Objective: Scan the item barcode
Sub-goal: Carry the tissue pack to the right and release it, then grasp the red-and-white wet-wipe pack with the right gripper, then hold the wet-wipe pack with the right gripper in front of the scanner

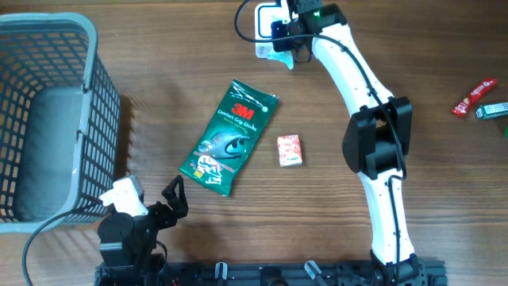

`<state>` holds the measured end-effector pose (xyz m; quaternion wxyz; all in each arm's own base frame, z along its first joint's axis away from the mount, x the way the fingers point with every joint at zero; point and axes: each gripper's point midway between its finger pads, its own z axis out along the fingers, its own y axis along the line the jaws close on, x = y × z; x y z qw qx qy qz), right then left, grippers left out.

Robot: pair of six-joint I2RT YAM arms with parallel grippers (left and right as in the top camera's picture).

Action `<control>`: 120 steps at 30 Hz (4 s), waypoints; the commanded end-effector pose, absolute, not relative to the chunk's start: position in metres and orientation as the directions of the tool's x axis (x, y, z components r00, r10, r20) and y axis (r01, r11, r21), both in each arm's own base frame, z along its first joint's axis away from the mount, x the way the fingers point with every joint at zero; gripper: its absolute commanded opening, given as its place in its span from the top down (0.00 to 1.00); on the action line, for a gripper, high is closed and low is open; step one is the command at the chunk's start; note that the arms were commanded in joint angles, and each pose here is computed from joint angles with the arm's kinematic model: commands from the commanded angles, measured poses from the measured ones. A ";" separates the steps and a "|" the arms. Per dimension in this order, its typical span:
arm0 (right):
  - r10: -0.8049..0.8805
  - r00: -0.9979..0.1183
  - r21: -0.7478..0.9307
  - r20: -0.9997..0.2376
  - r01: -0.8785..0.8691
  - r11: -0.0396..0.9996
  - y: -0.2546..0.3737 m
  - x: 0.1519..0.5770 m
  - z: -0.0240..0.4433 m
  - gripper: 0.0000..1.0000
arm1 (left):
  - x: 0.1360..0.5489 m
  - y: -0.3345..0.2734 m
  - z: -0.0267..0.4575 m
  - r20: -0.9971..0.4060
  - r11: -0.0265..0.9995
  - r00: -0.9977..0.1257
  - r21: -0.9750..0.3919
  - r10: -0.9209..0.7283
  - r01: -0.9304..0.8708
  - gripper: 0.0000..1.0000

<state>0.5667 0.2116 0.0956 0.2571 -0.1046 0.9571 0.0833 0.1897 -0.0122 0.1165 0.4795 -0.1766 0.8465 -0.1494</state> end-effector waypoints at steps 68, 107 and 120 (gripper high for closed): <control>0.795 -0.548 0.174 0.262 0.837 0.519 0.172 0.274 -0.012 0.36 | 0.190 -0.015 0.117 -0.756 0.889 -0.477 -0.434 -0.448 -0.147 0.00; 0.212 -0.919 0.894 -0.333 -0.236 0.381 0.188 0.376 0.179 0.96 | 0.190 -0.015 0.117 -0.756 0.889 -0.477 -0.434 -0.448 -0.147 0.00; 0.289 -0.350 0.394 -0.891 -0.282 0.875 0.196 0.595 0.226 0.95 | 0.190 -0.015 0.117 -0.756 0.889 -0.477 -0.434 -0.448 -0.147 0.00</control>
